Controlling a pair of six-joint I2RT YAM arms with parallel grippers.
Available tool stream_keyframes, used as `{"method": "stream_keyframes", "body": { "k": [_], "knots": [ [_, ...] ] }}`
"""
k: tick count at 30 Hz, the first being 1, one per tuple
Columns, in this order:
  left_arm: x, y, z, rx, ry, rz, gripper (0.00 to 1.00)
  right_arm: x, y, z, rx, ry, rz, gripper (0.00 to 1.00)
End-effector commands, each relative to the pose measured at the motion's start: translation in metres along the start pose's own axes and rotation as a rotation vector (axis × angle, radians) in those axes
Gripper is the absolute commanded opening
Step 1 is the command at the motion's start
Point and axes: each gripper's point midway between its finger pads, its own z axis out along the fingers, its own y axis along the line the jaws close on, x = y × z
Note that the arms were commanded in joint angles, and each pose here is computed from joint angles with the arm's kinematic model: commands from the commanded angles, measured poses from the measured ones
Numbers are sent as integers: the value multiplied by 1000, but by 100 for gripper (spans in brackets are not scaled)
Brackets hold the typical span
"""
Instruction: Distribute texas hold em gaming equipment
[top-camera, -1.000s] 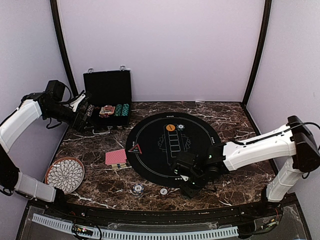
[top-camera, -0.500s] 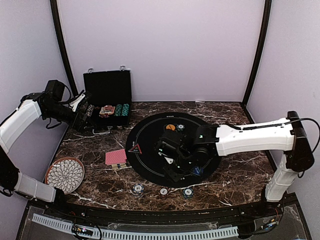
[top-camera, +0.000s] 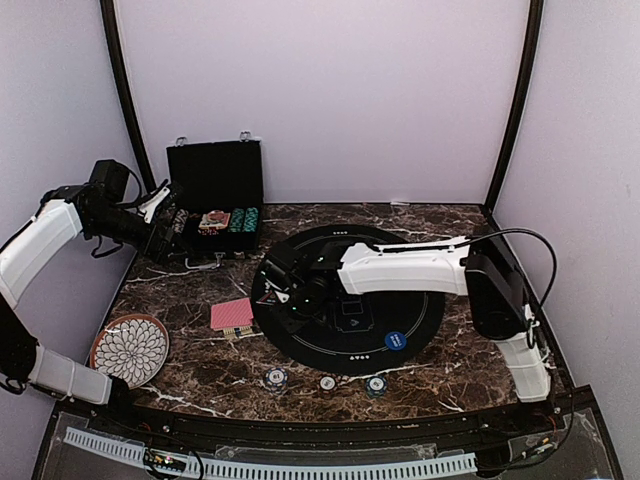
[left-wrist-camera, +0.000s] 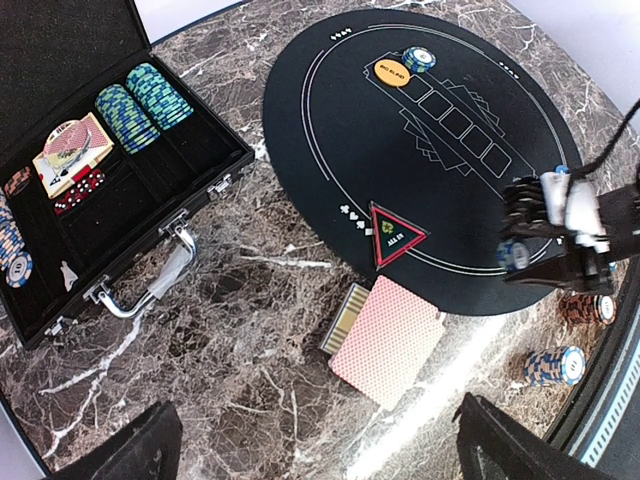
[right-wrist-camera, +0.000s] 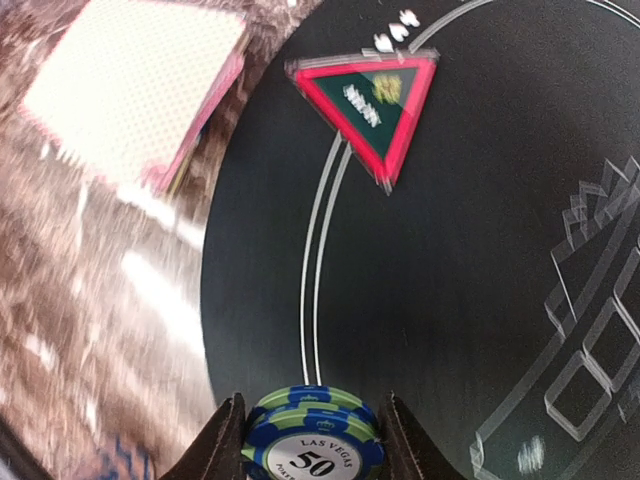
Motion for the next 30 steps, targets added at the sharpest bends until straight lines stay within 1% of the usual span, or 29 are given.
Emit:
{"method": "stream_keyframes", "body": {
  "k": [1, 6, 11, 23, 30],
  "knots": [
    [-6, -10, -11, 12, -29, 16, 99, -28, 5, 22, -21, -45, -15, 9],
    [-5, -12, -13, 13, -31, 17, 99, -40, 5, 42, -28, -41, -11, 10],
    [-5, -14, -15, 13, -34, 23, 99, -37, -1, 51, -23, -31, -2, 10],
    [-7, -15, -16, 19, -41, 19, 99, -29, -22, 62, 23, -9, 12, 10],
    [-9, -14, -16, 21, -42, 20, 99, -20, -20, 64, -10, 13, 20, 13]
  ]
}}
